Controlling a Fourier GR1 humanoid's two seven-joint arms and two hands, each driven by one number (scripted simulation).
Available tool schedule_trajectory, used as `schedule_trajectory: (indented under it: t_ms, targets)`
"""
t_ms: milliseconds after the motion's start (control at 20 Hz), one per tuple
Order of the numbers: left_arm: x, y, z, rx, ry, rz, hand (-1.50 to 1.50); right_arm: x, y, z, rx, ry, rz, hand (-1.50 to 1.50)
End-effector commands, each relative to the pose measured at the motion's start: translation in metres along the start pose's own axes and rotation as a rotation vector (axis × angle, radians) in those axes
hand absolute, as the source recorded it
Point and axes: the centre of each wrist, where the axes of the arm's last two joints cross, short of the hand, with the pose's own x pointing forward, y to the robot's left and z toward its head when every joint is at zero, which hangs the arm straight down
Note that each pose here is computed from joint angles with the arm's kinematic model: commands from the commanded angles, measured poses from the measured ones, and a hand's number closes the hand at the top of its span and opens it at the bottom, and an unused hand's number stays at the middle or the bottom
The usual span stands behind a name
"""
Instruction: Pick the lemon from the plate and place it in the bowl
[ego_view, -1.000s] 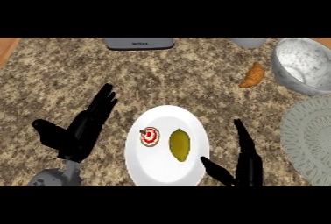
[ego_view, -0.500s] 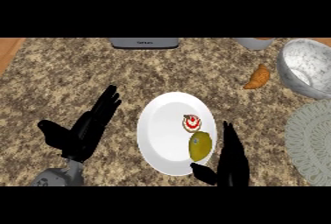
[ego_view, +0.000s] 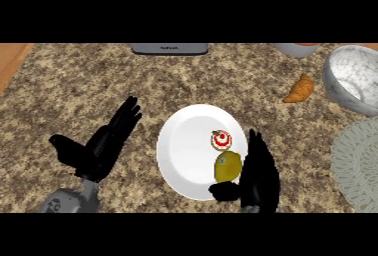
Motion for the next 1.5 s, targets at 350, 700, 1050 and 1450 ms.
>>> schedule_trajectory:
  t_ms: [350,700,1050,1450]
  targets:
    - [0.004,0.007,-0.008,-0.002,-0.011,-0.015,0.00,0.008,0.003,-0.013,0.129,0.286,0.125,-1.50]
    - [-0.003,0.003,0.000,-0.009,-0.009,0.009,0.00,0.020,-0.001,-0.025,0.125,0.285,0.141,-1.50]
    - [-0.004,0.014,-0.003,-0.012,0.013,-0.006,0.00,0.024,0.011,-0.033,0.116,0.296,0.151,-1.50]
    - [-0.004,0.002,-0.003,0.000,0.001,0.007,0.00,0.022,0.019,-0.036,0.109,0.311,0.139,-1.50]
